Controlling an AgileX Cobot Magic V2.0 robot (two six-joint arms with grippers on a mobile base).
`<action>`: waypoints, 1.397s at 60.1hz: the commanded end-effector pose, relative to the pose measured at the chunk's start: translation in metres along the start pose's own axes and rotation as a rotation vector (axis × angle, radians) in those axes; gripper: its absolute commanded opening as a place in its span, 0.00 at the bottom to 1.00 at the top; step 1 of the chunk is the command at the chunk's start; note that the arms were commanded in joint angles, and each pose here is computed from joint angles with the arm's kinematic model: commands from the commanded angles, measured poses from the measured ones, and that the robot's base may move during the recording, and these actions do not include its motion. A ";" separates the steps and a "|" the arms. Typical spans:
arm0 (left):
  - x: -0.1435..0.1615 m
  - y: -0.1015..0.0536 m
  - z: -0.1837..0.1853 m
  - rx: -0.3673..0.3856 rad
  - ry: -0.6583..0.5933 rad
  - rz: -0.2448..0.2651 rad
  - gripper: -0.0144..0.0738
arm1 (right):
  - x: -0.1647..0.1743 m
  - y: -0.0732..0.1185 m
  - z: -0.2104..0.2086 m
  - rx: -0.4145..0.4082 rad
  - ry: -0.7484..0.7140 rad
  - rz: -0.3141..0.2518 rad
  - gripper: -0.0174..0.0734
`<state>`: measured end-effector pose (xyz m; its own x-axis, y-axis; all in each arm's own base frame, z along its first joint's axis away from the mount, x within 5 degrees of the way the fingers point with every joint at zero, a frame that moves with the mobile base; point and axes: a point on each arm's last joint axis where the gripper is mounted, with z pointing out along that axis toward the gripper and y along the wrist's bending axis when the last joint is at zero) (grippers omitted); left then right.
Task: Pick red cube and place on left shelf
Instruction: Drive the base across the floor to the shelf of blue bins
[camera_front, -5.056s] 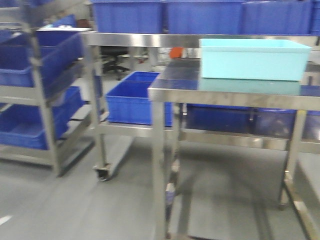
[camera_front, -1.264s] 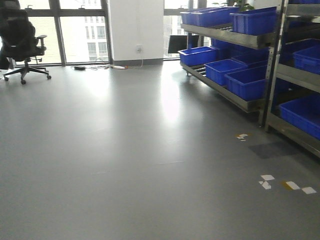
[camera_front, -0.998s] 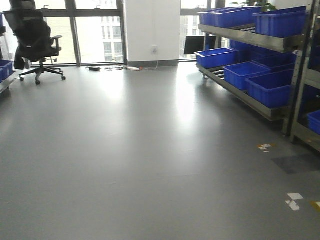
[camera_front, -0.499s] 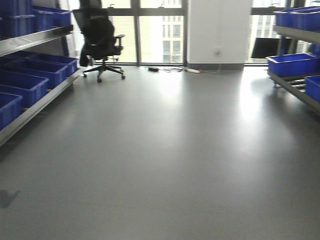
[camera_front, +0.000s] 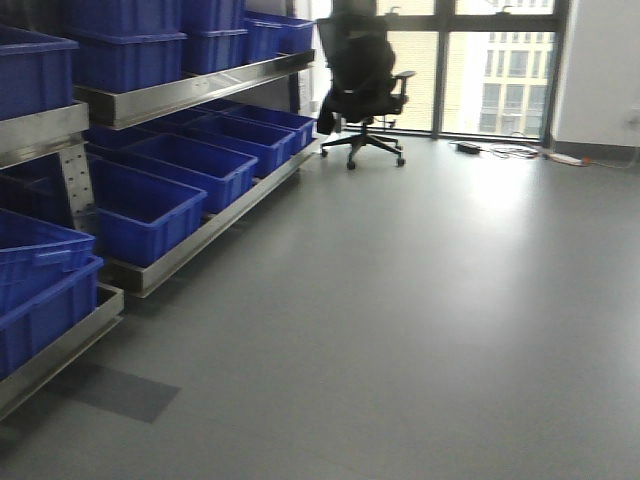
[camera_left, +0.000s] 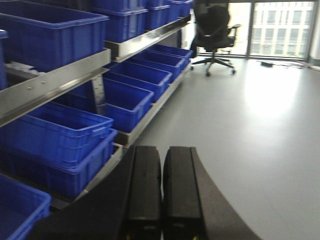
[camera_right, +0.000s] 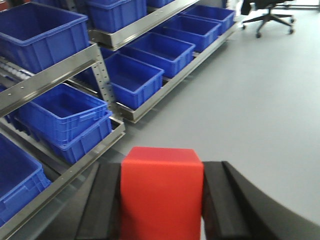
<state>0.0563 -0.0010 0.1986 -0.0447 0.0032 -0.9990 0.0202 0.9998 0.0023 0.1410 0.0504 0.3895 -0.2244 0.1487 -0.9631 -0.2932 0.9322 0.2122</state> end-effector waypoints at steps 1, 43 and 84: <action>-0.001 0.000 0.000 0.003 -0.080 -0.003 0.28 | -0.017 0.004 -0.005 -0.024 -0.109 -0.014 0.25; -0.001 0.000 0.000 0.003 -0.080 -0.003 0.28 | -0.017 0.004 -0.005 -0.024 -0.109 -0.014 0.25; -0.001 0.000 0.000 0.003 -0.080 -0.003 0.28 | -0.016 0.004 -0.005 -0.022 -0.102 -0.014 0.25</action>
<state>0.0563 -0.0010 0.1986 -0.0447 0.0032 -0.9990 0.0202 0.9998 0.0023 0.1414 0.0505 0.3887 -0.2312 0.1462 -0.9618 -0.2916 0.9328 0.2119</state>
